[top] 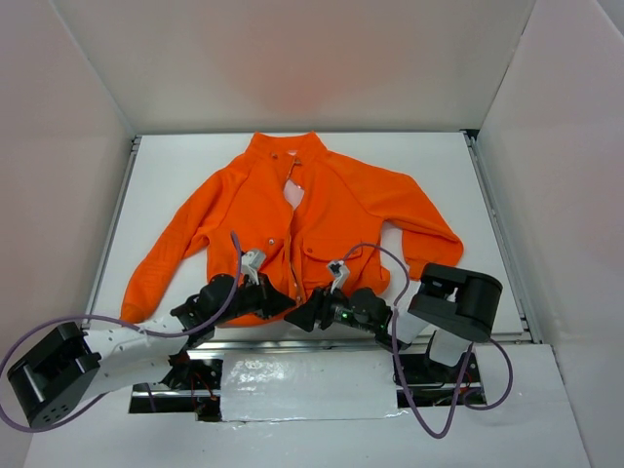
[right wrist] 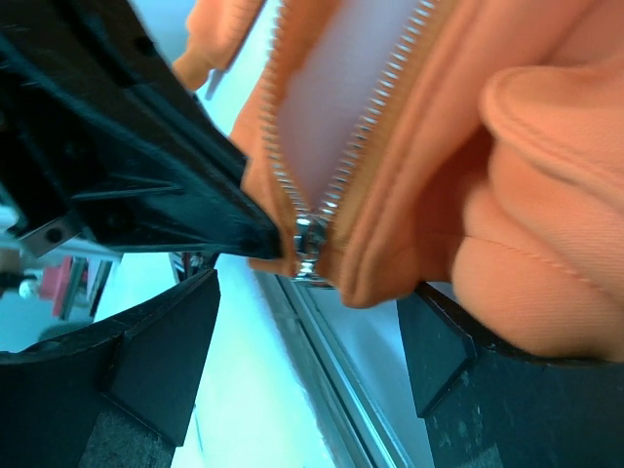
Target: Zip up the jacket
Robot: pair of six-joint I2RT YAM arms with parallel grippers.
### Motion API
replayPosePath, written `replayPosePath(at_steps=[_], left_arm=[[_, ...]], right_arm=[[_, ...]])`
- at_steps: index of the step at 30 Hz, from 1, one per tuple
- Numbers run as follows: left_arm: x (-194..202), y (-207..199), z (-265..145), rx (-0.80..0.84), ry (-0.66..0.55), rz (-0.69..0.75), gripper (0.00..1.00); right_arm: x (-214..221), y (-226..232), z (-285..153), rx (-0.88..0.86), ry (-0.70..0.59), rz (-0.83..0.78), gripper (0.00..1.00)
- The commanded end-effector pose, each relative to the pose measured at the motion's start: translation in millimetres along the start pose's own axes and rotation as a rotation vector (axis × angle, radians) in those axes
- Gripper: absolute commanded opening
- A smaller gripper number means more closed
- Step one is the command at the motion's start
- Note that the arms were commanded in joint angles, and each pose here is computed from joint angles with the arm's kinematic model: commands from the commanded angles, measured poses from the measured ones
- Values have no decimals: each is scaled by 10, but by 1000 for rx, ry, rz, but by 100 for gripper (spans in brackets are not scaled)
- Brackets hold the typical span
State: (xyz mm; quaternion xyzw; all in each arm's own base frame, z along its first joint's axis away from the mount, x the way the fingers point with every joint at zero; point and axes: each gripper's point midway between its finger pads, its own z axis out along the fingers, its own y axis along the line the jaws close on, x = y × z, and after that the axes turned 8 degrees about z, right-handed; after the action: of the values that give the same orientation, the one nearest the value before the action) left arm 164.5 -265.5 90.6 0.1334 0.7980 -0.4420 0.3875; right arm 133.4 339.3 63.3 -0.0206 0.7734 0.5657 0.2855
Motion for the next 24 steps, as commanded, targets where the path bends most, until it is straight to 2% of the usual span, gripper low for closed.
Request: replayPosePath(at_steps=[1, 14, 16, 20, 24], left_arm=[[-63, -139, -17, 47, 0, 24, 0], [0, -238, -57, 112, 18, 14, 0], [14, -243, -61, 119, 21, 14, 0], [55, -247, -71, 132, 32, 22, 0], [108, -255, -57, 146, 56, 26, 0]], right_arm=[[-325, 646, 2, -249, -113, -96, 80], [-314, 754, -118, -323, -109, -128, 78], [-325, 770, -137, -326, -113, -130, 76], [-331, 775, -170, -324, -112, -136, 60], [-363, 794, -210, -326, -129, -146, 57]])
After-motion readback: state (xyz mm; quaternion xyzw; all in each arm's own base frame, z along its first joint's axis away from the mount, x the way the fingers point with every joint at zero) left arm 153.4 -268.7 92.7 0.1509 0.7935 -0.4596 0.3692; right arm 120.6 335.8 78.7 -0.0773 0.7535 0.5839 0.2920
